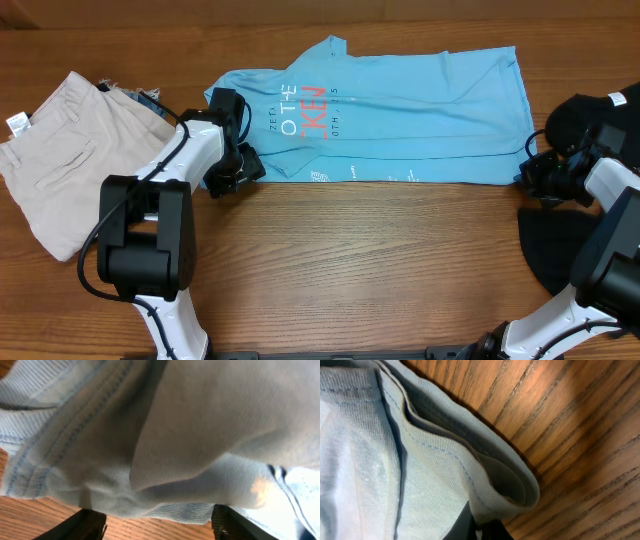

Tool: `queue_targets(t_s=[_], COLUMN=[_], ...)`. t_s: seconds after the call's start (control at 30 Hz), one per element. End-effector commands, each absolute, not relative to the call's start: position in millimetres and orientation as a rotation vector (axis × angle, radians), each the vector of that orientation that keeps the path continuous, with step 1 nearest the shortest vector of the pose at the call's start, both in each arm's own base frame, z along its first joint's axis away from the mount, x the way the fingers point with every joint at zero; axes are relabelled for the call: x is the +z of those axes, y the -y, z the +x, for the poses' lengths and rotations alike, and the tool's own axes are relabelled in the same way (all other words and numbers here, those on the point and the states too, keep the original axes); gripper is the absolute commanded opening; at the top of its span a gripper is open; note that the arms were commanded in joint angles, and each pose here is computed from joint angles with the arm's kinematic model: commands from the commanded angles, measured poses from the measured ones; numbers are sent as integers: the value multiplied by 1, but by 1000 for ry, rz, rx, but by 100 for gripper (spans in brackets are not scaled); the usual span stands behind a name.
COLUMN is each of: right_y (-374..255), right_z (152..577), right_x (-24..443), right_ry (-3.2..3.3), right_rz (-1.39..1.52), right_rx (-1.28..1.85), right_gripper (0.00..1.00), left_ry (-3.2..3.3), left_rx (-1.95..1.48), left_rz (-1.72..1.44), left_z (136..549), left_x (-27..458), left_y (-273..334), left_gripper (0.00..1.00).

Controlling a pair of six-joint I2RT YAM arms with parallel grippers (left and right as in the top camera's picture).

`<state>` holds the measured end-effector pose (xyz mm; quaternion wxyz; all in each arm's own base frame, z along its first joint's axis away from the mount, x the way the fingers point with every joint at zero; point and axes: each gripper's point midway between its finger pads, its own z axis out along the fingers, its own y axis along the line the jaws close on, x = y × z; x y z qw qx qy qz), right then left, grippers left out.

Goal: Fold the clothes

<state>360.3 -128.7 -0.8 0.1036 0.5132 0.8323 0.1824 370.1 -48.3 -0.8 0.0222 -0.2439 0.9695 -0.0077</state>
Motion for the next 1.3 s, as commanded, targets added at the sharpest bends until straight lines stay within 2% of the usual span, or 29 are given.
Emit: queue_targets(t_s=[0.0, 0.07, 0.13, 0.17, 0.2, 0.23, 0.27, 0.63, 0.93, 1.0, 1.03, 1.07, 1.1, 1.13, 1.17, 1.2, 1.27], right_y=[139, 139, 139, 139, 139, 139, 140, 175, 176, 176, 176, 177, 178, 180, 183, 187, 194], right_z=[350, 350, 351, 351, 351, 351, 350, 328, 298, 298, 299, 301, 303, 307, 311, 317, 327], right_x=[-14, -14, -14, -14, -14, -14, -14, 13, 9, 9, 10, 12, 14, 19, 25, 35, 56], right_ry=[-2473, -2471, -2471, -2471, -2471, -2471, -2469, -2382, -2459, -2462, -2460, -2458, -2461, -2462, -2452, -2442, -2422], right_rz=[1555, 1554, 1554, 1554, 1554, 1553, 1555, 1626, 1713, 1709, 1706, 1695, 1677, 1649, 1633, 1605, 1543], right_rx=[462, 461, 461, 462, 461, 461, 460, 424, 291, 291, 293, 292, 293, 298, 297, 292, 282], right_gripper=[4, 4, 4, 4, 4, 4, 4, 4, 4, 4, 8, 18, 28, 38, 45, 48, 56], left_ry=[-2998, -3005, -3010, -3011, -3014, -3021, -3031, -3326, -3495, -3506, -3517, -3534, -3544, -3551, -3544, -3530, -3483], left_rx=[12, 19, 23, 23, 24, 29, 37, 133, 208, 184, 145, 55, -14, -110, -198, -243, -263], left_rz=[-847, -849, -849, -850, -851, -853, -855, -752, -655, -634, -609, -543, -486, -403, -325, -282, -233], left_z=[367, 365, 364, 364, 363, 361, 358, 294, 258, 258, 258, 260, 261, 264, 269, 275, 288], left_x=[-15, -15, -15, -15, -15, -15, -15, -5, 8, 8, 9, 9, 11, 13, 18, 25, 41], left_y=[43, 42, 42, 42, 42, 42, 41, 40, 36, 38, 41, 48, 53, 61, 67, 71, 73], left_gripper=[66, 59, 47, 38, 24, 17, 4, 4, 4, 12, 21, 37, 45, 66, 91, 100, 100])
